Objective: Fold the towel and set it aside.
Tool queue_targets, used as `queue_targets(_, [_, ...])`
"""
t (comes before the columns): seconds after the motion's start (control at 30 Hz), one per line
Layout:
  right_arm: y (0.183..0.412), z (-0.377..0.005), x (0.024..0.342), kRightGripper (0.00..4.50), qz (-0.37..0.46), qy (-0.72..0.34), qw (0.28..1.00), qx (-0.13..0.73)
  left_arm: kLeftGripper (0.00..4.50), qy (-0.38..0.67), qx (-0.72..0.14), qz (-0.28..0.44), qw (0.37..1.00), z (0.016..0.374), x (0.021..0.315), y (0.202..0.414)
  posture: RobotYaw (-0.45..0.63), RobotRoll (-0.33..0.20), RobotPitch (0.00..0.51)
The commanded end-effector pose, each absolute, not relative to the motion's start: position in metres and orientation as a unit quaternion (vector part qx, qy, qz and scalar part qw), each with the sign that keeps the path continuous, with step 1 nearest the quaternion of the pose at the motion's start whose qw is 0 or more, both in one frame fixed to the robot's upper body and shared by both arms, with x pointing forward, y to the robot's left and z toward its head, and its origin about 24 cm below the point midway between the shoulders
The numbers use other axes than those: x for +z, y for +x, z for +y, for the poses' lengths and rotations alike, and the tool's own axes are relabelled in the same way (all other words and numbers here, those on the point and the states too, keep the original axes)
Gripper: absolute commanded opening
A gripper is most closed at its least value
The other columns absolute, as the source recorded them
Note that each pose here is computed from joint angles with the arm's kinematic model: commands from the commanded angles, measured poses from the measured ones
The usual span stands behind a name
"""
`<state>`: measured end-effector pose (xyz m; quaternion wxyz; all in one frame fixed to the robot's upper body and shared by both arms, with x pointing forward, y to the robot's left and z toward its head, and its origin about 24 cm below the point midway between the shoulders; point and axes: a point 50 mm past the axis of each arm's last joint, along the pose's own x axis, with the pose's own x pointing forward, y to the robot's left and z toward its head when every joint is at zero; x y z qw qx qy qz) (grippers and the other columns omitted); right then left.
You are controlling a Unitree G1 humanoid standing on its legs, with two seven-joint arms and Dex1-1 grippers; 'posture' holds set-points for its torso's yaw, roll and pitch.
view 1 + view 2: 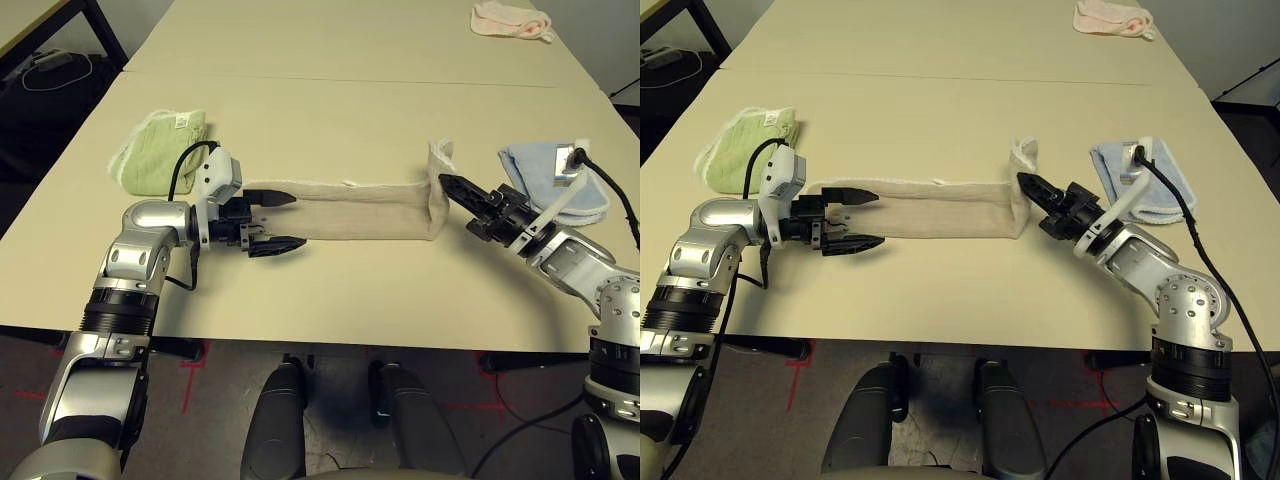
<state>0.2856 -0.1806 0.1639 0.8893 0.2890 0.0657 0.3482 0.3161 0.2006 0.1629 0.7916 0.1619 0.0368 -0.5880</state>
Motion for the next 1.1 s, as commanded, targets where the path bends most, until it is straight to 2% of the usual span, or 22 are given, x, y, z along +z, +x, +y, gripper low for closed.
queue_targets(0.03, [0.284,-0.172,0.166,0.05,0.071,0.254,0.890,0.372,4.50,0.166,-0.591,0.047,0.788,0.201,0.159,0.316,0.00,0.000,0.162])
queue_targets(0.63, [0.286,-0.147,0.167,0.05,0.073,0.234,0.870,0.428,4.50,0.168,-0.588,0.049,0.789,0.203,0.160,0.316,0.01,0.000,0.159])
queue_targets(1.1, [0.286,-0.131,0.157,0.05,0.104,0.160,0.865,0.464,4.50,0.169,-0.589,0.049,0.789,0.202,0.160,0.317,0.00,0.000,0.159])
